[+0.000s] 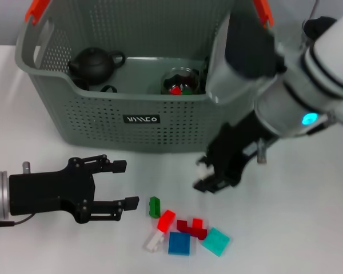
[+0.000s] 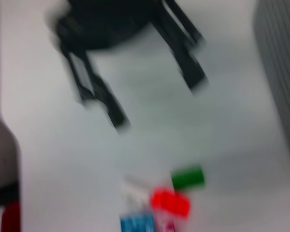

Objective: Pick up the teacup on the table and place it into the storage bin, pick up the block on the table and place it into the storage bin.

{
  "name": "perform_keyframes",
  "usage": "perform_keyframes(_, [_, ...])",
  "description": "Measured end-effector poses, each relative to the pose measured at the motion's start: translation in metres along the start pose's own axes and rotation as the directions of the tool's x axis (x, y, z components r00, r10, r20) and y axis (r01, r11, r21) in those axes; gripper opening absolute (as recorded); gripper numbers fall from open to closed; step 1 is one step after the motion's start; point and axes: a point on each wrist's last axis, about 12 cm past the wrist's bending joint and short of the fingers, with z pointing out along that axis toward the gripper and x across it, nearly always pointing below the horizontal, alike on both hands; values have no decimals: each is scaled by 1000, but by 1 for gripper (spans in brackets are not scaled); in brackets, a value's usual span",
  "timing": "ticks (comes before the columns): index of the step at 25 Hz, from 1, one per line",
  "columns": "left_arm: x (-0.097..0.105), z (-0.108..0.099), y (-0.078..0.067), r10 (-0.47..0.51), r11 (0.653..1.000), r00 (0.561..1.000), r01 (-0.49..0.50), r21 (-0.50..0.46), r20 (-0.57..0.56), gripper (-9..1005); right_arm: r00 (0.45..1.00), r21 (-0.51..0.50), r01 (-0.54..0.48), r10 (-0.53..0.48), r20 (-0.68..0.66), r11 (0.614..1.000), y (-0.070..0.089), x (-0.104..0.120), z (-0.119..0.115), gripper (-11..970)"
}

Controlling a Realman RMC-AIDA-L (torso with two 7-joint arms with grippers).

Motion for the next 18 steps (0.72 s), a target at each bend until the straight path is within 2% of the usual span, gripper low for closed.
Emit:
perform_keyframes(5, [0, -3, 1, 1, 1000, 1000, -1, -10, -2, 830, 988, 87, 87, -97, 118, 992, 19, -41, -65, 450])
perform_keyframes(9, [-1, -3, 1, 1, 1000, 1000, -1, -12, 4, 830, 975, 167, 91, -122, 185, 982, 19, -60, -100, 452])
perform_keyframes(13, [-1, -3, 1, 2, 1000, 1000, -2, -12, 5, 829, 953, 267, 23, -102, 284, 963, 0, -63, -111, 454])
perform_keyframes(18, [-2, -3, 2, 4, 1000, 1000, -4, -8, 6, 829, 925, 346, -157, 16, 379, 925, -44, -50, -93, 456])
